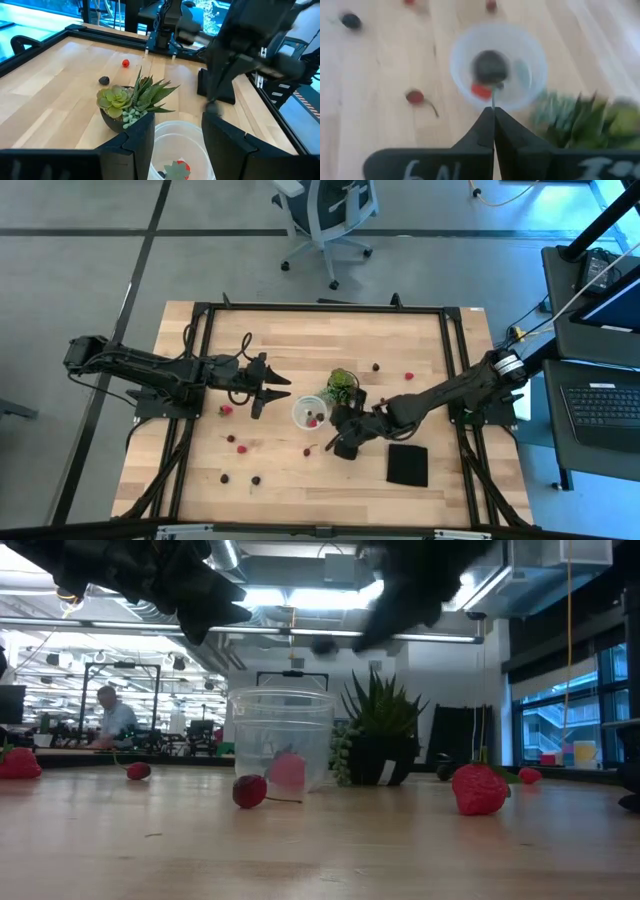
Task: Pick and placing Produce into tupperware
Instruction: Put the top black cherry into the transparent container
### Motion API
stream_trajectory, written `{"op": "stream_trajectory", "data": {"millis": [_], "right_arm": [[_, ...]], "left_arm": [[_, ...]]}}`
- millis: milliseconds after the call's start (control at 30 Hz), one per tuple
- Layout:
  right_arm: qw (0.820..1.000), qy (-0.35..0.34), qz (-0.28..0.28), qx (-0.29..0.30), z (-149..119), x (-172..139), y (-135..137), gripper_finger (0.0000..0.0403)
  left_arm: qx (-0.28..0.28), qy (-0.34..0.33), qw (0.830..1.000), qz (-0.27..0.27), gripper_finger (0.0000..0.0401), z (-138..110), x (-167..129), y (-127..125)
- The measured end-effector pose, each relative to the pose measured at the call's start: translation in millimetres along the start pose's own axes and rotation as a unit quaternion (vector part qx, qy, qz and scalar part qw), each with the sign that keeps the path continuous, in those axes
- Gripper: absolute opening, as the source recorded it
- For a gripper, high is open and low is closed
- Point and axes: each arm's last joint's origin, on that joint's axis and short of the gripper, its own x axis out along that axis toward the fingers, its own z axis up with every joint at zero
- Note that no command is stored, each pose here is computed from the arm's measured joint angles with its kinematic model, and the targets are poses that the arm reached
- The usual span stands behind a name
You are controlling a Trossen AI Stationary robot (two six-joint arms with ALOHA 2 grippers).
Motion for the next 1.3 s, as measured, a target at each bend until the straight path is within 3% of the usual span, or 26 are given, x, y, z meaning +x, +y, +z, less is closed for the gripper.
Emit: {"op": "stream_trajectory", "data": {"millis": [167,367,833,1300], "right_arm": [[0.999,-0.03,0.0,-0.024,24.8,-5.9,-7.2,0.0002],[1.0,-0.023,0.014,-0.013,32.1,4.3,-22.9,0.0002],[0.995,0.067,0.068,0.019,14.2,58.9,-29.5,0.0002],[0.995,0.071,0.066,0.017,12.6,62.3,-29.9,0.0004]], "left_arm": [[0.0,0.0,1.0,0.0,0.0156,0.0,0.0,0.0],[0.0,-0.003,1.0,-0.001,0.0156,0.6,0.0,-0.1],[-0.001,-0.004,1.0,-0.001,0.0156,0.7,0.0,-0.2],[0.0,-0.004,1.0,-0.001,0.0156,0.7,0.0,-0.2]]}}
